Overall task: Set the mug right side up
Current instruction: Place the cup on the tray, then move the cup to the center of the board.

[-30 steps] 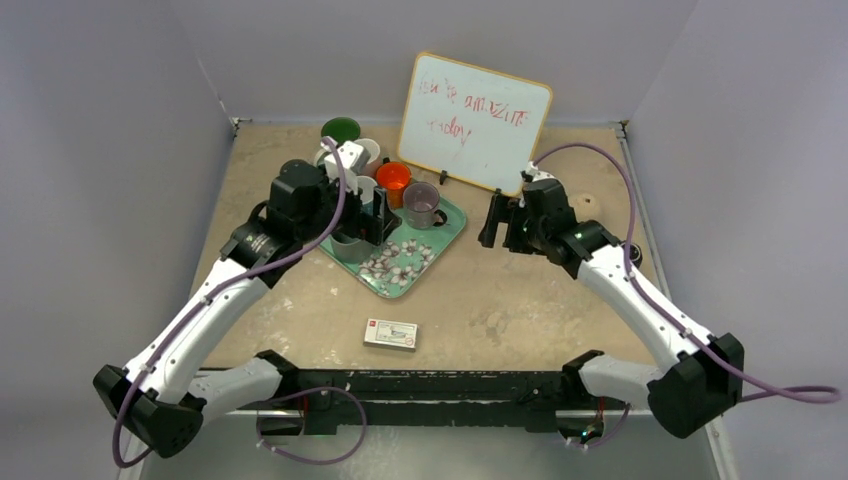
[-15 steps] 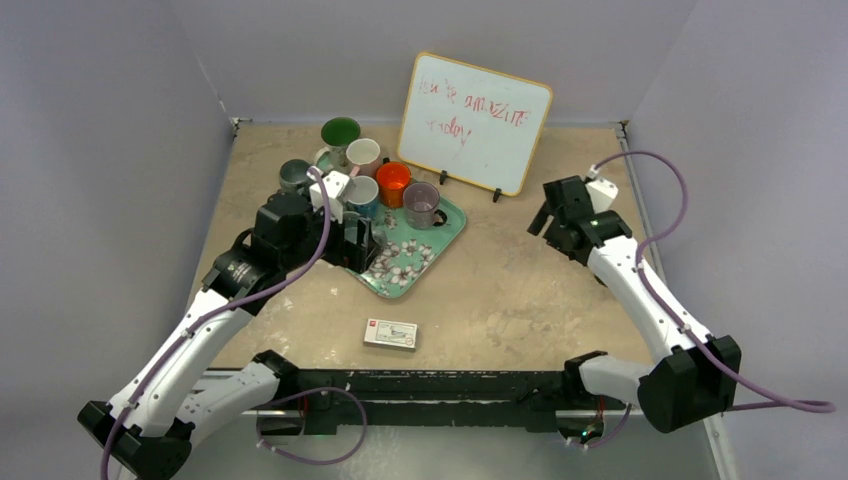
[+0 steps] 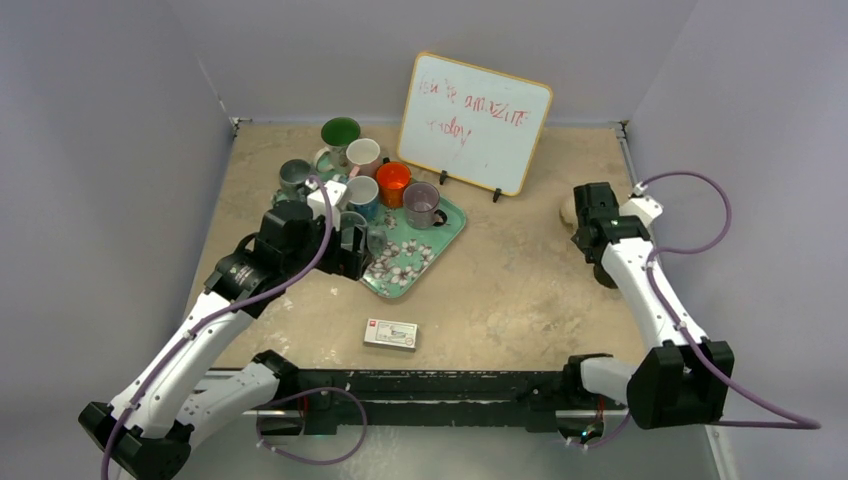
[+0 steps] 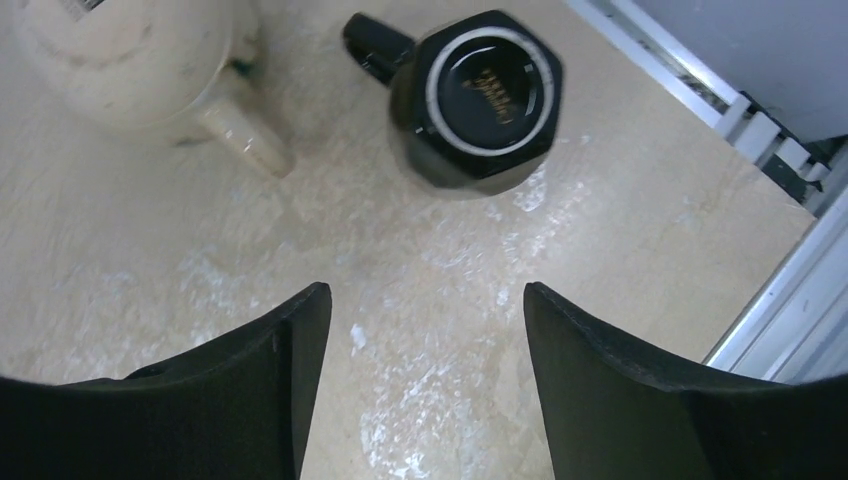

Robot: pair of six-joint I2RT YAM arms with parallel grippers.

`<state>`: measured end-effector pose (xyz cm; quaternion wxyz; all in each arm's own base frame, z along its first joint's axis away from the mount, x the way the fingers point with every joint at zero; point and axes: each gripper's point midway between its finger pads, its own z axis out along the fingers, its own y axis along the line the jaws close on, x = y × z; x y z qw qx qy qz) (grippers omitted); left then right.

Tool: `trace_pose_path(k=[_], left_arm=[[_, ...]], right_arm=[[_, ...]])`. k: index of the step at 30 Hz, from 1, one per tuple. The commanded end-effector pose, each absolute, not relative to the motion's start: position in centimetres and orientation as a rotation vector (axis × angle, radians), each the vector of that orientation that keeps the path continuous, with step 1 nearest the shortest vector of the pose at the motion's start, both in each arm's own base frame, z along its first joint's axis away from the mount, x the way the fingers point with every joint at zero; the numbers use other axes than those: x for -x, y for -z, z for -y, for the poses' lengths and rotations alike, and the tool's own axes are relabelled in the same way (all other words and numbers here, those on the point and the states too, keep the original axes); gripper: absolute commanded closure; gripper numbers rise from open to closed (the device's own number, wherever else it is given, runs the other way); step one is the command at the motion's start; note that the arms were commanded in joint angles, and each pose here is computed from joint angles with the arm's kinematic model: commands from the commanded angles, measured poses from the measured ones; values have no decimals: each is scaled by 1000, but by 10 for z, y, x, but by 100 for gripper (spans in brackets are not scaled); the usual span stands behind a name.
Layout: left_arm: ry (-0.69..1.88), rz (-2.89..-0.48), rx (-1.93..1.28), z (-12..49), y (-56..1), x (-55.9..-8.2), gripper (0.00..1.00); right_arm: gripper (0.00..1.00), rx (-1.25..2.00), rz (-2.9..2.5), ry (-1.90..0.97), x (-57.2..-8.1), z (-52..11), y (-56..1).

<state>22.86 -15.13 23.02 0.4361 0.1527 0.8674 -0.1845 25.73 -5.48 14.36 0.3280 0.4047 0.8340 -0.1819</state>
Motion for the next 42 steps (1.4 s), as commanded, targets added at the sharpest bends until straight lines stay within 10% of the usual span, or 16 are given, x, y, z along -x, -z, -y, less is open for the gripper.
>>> trace_pose_path(k=[1,12,42], left_arm=[[470,-2174,-351,149,-229,-225,3],[498,-2164,-368,152,-229,-221,3],[392,-2261,-419,145,-204,-228,3]], right_arm=[[25,-1224,-2067,630,-238,91,-145],[1,-1391,-2073,443,-251,101,-112],[12,-1361,-2171,497,-303,127,-87]])
